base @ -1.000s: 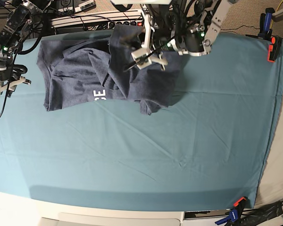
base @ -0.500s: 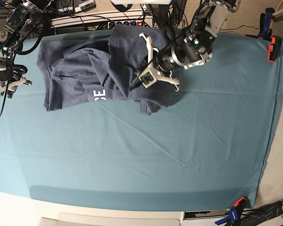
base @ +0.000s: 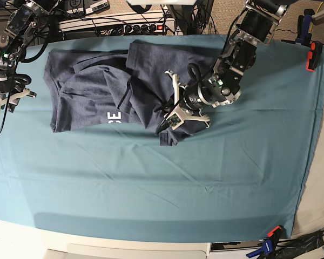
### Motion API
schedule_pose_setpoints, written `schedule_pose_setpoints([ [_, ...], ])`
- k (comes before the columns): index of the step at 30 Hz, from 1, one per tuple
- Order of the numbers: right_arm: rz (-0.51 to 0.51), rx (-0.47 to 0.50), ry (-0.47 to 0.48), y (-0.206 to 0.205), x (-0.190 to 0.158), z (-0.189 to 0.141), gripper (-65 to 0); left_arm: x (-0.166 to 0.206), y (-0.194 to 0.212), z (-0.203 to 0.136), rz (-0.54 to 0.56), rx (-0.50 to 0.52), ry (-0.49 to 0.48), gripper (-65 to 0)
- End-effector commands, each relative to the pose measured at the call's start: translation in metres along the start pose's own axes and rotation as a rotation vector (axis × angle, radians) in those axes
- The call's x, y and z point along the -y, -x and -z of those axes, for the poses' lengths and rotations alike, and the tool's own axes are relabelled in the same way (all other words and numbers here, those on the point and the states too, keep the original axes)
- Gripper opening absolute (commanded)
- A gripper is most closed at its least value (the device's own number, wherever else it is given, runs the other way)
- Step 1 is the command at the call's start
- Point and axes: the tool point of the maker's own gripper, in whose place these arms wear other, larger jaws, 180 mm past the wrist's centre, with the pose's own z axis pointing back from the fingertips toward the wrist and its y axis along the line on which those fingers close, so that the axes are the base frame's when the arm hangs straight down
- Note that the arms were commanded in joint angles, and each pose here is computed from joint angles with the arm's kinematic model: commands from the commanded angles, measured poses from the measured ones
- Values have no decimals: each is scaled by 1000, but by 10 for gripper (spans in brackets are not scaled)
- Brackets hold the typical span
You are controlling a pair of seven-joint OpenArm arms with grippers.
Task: Fold the T-shirt properly
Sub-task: 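Push the folded end with the left gripper further over the shirt's middle, then hold the fold with the left gripper while the right gripper grasps the printed end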
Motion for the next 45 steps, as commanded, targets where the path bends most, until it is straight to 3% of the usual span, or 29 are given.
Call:
schedule_pose_setpoints([
  [1,-11,60,15,-17,6,-3,-461,-14,6,-1,21,-51,-56,-650],
  [6,-23,52,4,-16,4,-3,-461,-8,10,-1,-15,-71,-23,-650],
  [9,-46,6,-58,-7,-7,-3,-456,-7,13,-2,-13,-92,-15,-650],
  [12,-62,2,-109,-1,-15,-6,-342,-7,12,-6,-1,-113,-19,-650],
  [15,-66,-9,-107,5,-15,-7,-334,-7,8,-10,10,-117,-23,-543],
  [18,-59,-15,-115,6,-16,-7,-334,-6,2,-12,14,-103,-21,-531],
  [26,135,-60,-296,28,-44,5,-264,0,3,-14,-9,-112,8,-531],
  [33,248,-129,-291,39,-45,24,-264,3,2,-14,5,-109,23,-531],
  [40,321,-107,-593,22,-93,3,-264,3,2,-14,5,-110,22,-531],
  [45,364,-124,-713,24,-109,-12,-264,3,3,-14,5,-112,22,-531],
])
